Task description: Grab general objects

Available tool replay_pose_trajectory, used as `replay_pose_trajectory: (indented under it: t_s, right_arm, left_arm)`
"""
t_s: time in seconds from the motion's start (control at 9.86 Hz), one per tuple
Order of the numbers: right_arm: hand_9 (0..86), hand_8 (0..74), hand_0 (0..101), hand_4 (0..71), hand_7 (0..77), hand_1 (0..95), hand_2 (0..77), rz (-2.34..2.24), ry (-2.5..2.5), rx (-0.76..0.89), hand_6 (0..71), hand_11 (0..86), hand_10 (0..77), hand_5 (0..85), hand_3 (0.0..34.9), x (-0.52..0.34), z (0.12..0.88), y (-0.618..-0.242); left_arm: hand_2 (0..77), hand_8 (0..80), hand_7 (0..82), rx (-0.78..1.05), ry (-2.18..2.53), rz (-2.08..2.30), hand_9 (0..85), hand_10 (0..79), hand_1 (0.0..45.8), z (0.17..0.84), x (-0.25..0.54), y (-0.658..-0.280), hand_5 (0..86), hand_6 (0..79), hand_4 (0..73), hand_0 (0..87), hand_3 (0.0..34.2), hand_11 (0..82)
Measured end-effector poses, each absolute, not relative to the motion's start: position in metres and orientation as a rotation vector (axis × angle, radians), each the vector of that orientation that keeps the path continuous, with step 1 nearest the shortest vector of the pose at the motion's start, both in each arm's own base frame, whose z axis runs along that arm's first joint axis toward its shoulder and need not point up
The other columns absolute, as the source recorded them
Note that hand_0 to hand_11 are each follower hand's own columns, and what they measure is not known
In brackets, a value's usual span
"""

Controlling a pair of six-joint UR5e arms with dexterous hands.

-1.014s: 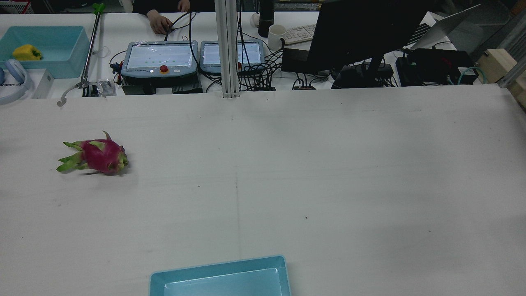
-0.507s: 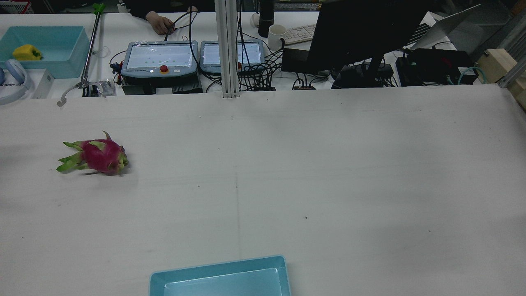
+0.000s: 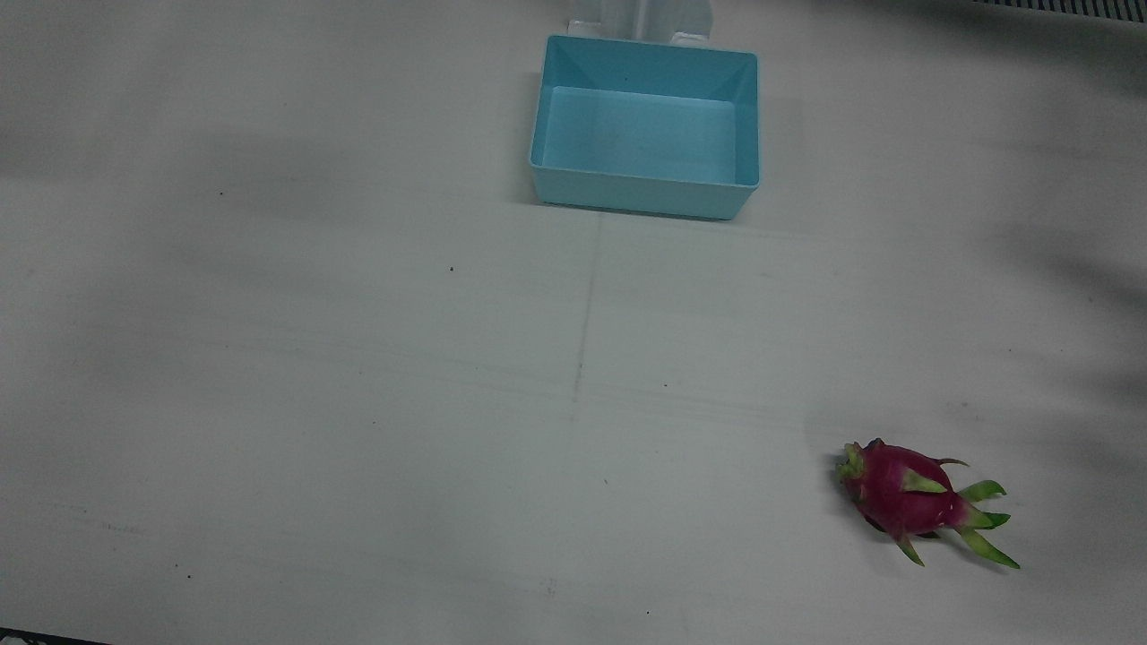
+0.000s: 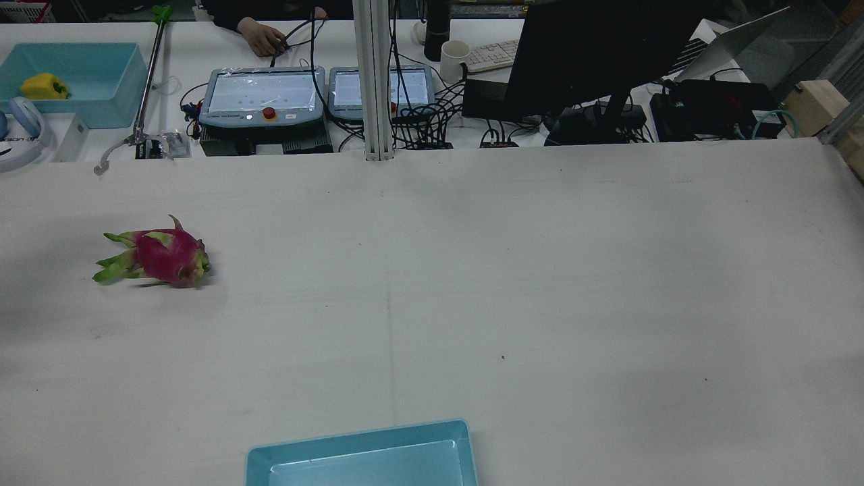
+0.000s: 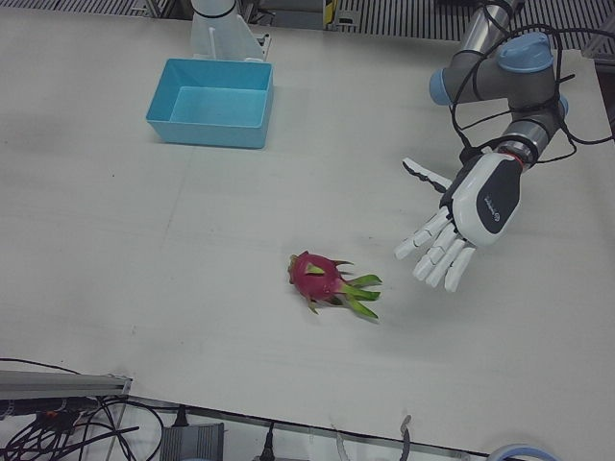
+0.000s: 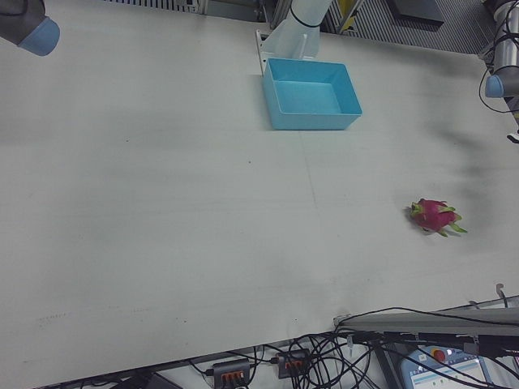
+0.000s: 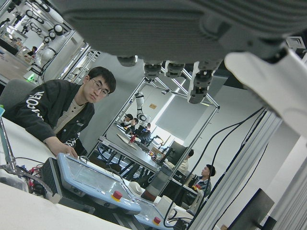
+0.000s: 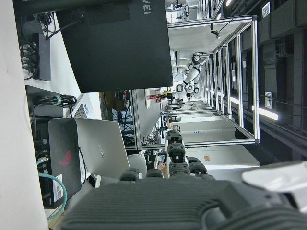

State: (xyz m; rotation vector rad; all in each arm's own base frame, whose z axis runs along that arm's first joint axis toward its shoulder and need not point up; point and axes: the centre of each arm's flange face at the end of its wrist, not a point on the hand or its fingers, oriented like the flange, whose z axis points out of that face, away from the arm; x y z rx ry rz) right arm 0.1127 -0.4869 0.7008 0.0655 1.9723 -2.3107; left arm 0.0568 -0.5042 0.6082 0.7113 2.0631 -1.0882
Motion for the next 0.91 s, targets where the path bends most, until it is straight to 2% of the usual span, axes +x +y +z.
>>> replay_pose_trajectory:
  t_s: [0.2,0.3,0.41,0.51,0.61,0.91]
  right_arm:
    - [0.5,0.0,0,0.0,0.0,8.2,1.6,-2.311,1.973,0.066,0.0,0.5,0.0,0.5,0.0,0.113,0.701,-0.487]
    - [0.5,0.0,0,0.0,0.0,8.2,1.6,-2.311,1.972,0.066,0.0,0.5,0.0,0.5,0.0,0.113,0.701,-0.487]
    - [0.5,0.0,0,0.0,0.0,8.2,1.6,-2.311,1.972,0.066,0.0,0.5,0.0,0.5,0.0,0.113,0.701,-0.487]
    - [0.5,0.0,0,0.0,0.0,8.2,1.6,-2.311,1.973,0.066,0.0,0.5,0.0,0.5,0.0,0.112,0.701,-0.487]
    - [0.5,0.0,0,0.0,0.0,8.2,1.6,-2.311,1.973,0.066,0.0,0.5,0.0,0.5,0.0,0.112,0.701,-0.487]
    - [0.5,0.0,0,0.0,0.0,8.2,1.6,-2.311,1.972,0.066,0.0,0.5,0.0,0.5,0.0,0.113,0.701,-0.487]
  left_arm:
    - [0.5,8.7,6.5,0.783,2.003,-0.990,0.5,1.1,0.0,0.585,0.079,-0.514,8.2,2.7,7.1,46.6,1.5,1.1]
    - [0.5,9.3,4.9,0.824,1.971,-0.941,0.5,1.1,0.0,0.573,0.091,-0.521,5.4,1.1,0.5,46.8,8.1,1.1]
    - [0.5,9.3,4.9,0.861,1.938,-0.897,0.5,1.1,0.0,0.563,0.104,-0.528,5.4,1.1,0.5,46.8,8.1,1.1]
    - [0.5,10.9,4.9,0.885,1.907,-0.857,0.5,0.5,0.0,0.551,0.120,-0.535,6.0,0.5,0.5,46.8,16.0,1.1]
    - [0.5,10.9,4.4,0.907,1.872,-0.811,0.5,0.5,0.0,0.537,0.140,-0.543,6.0,0.5,0.0,46.8,19.6,1.1]
    - [0.5,10.9,7.6,0.966,1.764,-0.719,0.5,1.1,0.0,0.497,0.207,-0.558,6.0,1.1,0.5,46.8,21.1,1.1]
